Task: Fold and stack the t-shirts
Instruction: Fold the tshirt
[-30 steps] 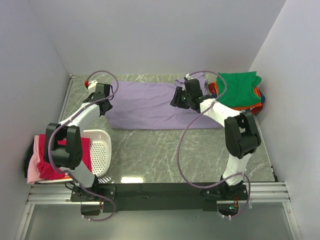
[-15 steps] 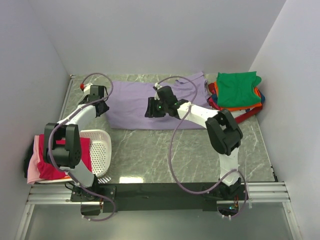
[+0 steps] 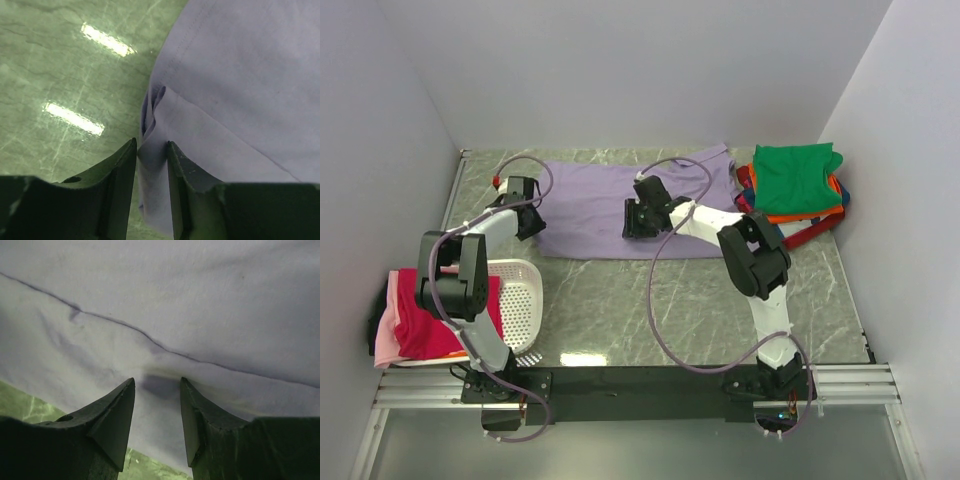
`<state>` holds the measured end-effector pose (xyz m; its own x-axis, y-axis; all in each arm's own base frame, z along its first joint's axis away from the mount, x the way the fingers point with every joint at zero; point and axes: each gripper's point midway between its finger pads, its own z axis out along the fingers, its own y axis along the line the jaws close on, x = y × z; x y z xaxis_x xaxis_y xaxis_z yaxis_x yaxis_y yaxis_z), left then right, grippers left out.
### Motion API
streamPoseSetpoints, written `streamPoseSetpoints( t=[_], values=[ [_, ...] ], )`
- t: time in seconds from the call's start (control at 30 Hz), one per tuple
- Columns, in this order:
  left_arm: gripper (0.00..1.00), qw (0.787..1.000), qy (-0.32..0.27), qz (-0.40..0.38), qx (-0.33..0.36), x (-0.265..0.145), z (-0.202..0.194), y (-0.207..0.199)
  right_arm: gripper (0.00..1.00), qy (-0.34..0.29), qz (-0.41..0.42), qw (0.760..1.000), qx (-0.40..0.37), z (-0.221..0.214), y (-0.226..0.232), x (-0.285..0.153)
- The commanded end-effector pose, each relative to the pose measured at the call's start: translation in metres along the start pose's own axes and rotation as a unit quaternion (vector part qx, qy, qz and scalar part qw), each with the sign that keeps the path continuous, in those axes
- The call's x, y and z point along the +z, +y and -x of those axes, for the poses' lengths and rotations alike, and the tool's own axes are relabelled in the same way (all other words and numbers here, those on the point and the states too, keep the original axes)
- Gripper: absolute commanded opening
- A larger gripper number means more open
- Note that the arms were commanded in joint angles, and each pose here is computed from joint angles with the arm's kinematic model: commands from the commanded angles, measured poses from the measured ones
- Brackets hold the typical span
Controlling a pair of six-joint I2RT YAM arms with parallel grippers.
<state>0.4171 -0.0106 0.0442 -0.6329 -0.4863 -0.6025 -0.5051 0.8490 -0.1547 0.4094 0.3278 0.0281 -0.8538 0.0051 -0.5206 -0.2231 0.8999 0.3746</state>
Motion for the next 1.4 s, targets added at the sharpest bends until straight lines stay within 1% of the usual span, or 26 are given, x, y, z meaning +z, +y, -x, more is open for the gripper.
streamPoseSetpoints(
  t=[0.0,0.13,0.27,0.47,0.53,0.7,0.73,0.77,0.83,0.87,0.93,1.07,1.13,1.2,1.37],
  values=[
    [0.36,0.999,-0.007,-0.032,0.008,-0.001,0.009,-0.016,0.49,0.005,-0.045,0.999,0.017,0.003,-0.024,0.001],
    [0.36,0.998,0.002,-0.061,0.012,-0.002,0.004,-0.025,0.49,0.021,-0.058,0.997,0.043,-0.007,-0.047,0.0],
    [0.34,0.996,0.008,-0.087,0.014,-0.01,0.002,-0.038,0.49,0.016,-0.069,0.996,0.057,-0.007,-0.061,-0.006],
    [0.33,0.986,0.018,-0.163,0.021,-0.034,-0.007,-0.08,0.49,0.016,-0.082,0.994,0.068,-0.007,-0.077,-0.007],
    [0.33,0.986,0.018,-0.165,0.026,-0.039,-0.009,-0.086,0.49,0.018,-0.083,0.994,0.069,-0.009,-0.078,-0.007],
    [0.33,0.978,0.016,-0.201,0.049,-0.056,-0.014,-0.12,0.49,0.017,-0.081,0.994,0.069,-0.008,-0.077,-0.006],
    [0.33,0.977,0.025,-0.207,0.052,-0.055,-0.019,-0.124,0.49,0.017,-0.081,0.994,0.068,-0.008,-0.077,-0.006],
    [0.33,0.971,0.037,-0.23,0.059,-0.06,-0.026,-0.136,0.49,0.017,-0.081,0.994,0.068,-0.009,-0.077,-0.006],
    [0.33,0.967,0.048,-0.241,0.067,-0.06,-0.036,-0.143,0.49,0.015,-0.08,0.994,0.069,-0.008,-0.077,-0.007],
    [0.32,0.968,0.044,-0.237,0.073,-0.061,-0.039,-0.144,0.49,0.018,-0.079,0.994,0.069,-0.01,-0.077,-0.006],
    [0.32,0.971,0.025,-0.228,0.072,-0.067,-0.032,-0.141,0.49,0.018,-0.079,0.994,0.069,-0.01,-0.077,-0.005],
    [0.34,0.979,-0.024,-0.188,0.072,-0.077,-0.011,-0.117,0.49,0.018,-0.078,0.994,0.068,-0.009,-0.077,-0.006],
    [0.34,0.985,-0.053,-0.151,0.067,-0.079,0.0,-0.1,0.49,0.019,-0.078,0.994,0.068,-0.009,-0.078,-0.006],
    [0.34,0.991,-0.067,-0.103,0.056,-0.072,0.004,-0.079,0.49,0.019,-0.075,0.995,0.067,-0.009,-0.077,-0.005],
    [0.35,0.997,-0.059,-0.038,0.034,-0.05,-0.002,-0.042,0.48,0.02,-0.074,0.995,0.064,-0.01,-0.077,-0.004]
  ],
)
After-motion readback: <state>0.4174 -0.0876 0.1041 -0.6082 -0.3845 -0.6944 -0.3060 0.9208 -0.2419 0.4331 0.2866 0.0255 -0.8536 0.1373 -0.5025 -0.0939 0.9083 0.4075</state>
